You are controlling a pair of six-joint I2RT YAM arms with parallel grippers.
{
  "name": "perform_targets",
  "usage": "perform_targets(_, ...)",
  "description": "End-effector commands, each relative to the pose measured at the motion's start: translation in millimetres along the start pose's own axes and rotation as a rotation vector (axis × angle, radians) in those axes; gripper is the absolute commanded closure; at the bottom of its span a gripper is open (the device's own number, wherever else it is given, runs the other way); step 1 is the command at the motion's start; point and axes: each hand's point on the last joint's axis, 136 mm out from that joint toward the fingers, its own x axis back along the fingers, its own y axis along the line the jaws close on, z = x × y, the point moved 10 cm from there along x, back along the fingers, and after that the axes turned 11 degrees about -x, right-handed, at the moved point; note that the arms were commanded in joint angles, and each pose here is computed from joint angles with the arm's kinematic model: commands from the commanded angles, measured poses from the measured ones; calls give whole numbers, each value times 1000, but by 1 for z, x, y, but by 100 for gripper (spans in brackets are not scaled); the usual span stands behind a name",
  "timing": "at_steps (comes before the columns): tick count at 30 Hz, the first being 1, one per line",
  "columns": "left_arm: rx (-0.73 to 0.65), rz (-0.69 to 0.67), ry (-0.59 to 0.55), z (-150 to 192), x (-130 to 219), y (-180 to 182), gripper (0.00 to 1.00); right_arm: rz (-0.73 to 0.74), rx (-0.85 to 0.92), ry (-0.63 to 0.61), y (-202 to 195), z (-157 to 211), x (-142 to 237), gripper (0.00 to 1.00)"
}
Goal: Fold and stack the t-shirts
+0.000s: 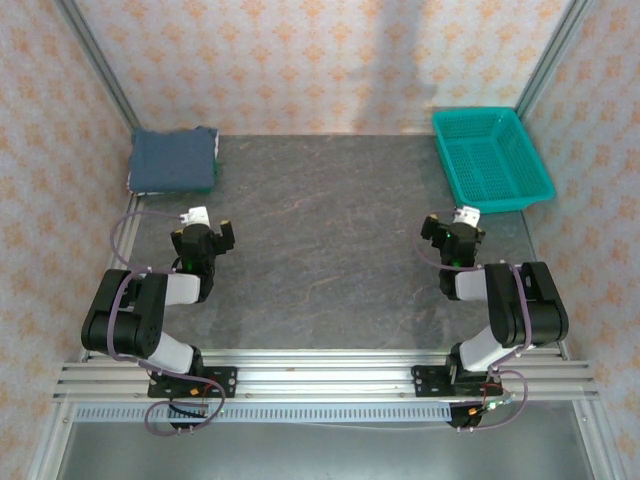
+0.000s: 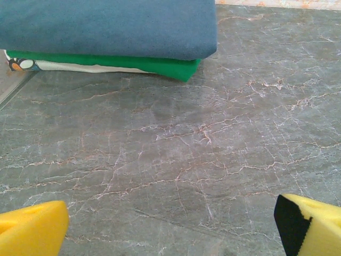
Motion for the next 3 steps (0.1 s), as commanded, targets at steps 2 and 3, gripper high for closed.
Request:
perform_targets(2, -12, -11, -53, -14, -1, -1, 0, -24, 13, -5, 3, -4, -2, 1)
perform_targets(3, -12, -11, -52, -14, -1, -1, 0, -23, 14, -5, 3, -4, -2, 1)
